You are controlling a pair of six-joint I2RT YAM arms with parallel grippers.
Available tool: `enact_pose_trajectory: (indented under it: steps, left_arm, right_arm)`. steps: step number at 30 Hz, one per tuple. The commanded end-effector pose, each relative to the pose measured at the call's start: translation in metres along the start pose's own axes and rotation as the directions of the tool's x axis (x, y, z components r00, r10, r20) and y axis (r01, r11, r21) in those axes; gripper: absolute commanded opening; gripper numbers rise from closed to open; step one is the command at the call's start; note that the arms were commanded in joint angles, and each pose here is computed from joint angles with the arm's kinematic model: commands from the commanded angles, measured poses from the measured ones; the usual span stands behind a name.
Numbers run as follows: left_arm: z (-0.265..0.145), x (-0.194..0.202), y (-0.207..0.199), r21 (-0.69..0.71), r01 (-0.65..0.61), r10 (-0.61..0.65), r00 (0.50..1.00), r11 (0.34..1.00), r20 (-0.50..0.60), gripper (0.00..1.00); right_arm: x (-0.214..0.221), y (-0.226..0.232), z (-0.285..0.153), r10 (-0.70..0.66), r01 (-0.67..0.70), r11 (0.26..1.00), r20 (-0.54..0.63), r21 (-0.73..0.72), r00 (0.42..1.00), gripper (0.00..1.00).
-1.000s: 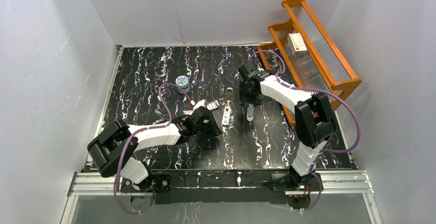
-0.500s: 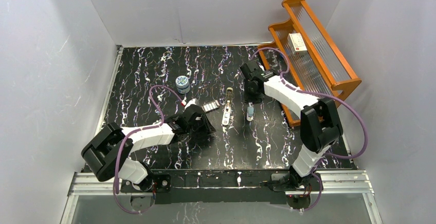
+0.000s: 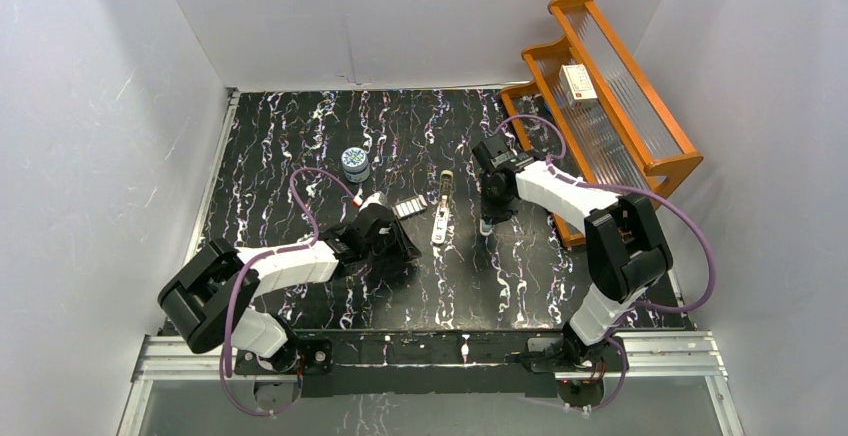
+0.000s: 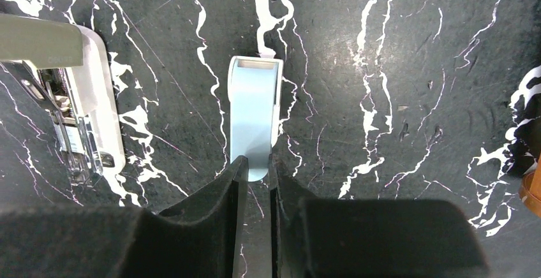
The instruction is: Load the staples into the stapler
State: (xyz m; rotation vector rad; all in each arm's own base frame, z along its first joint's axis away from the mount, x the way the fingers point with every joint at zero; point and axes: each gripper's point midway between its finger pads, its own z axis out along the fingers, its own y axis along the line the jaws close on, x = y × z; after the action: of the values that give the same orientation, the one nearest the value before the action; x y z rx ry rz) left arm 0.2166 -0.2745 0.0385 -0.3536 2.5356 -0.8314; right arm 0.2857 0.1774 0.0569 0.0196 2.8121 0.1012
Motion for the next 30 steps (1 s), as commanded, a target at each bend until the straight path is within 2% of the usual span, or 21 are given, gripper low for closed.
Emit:
enact_pose_trajectory:
  steps: [1,8,12,14,21,30]
  left_arm:
    - [-0.002,-0.003,0.001,0.005,0.007,-0.007,1.0,1.0,0.01,0.27]
    - [-0.002,-0.002,0.002,0.004,0.009,-0.009,1.0,1.0,0.008,0.27]
    - [-0.003,-0.002,0.004,0.003,0.01,-0.01,1.0,1.0,0.013,0.27]
    - [-0.003,-0.003,0.003,0.004,0.011,-0.011,1.0,1.0,0.013,0.27]
    - [-0.003,-0.003,0.002,0.008,0.012,-0.012,1.0,1.0,0.013,0.27]
    - [-0.006,-0.006,0.003,0.005,0.013,-0.013,1.0,1.0,0.026,0.27]
  right_arm:
    - [0.014,-0.001,0.008,0.001,-0.002,1.0,-0.041,-0.011,0.999,0.25]
    - [0.035,-0.018,0.026,-0.004,0.01,0.998,-0.097,0.06,0.995,0.15]
    - [0.035,-0.015,0.025,0.006,-0.003,0.999,-0.08,0.038,0.997,0.15]
    - [0.022,-0.01,0.017,0.008,-0.006,1.0,-0.048,0.027,0.999,0.17]
    - [-0.036,0.007,-0.023,0.013,-0.013,1.0,0.102,0.004,0.995,0.37]
    - [-0.05,0.013,-0.037,0.006,-0.005,1.0,0.135,-0.01,0.991,0.41]
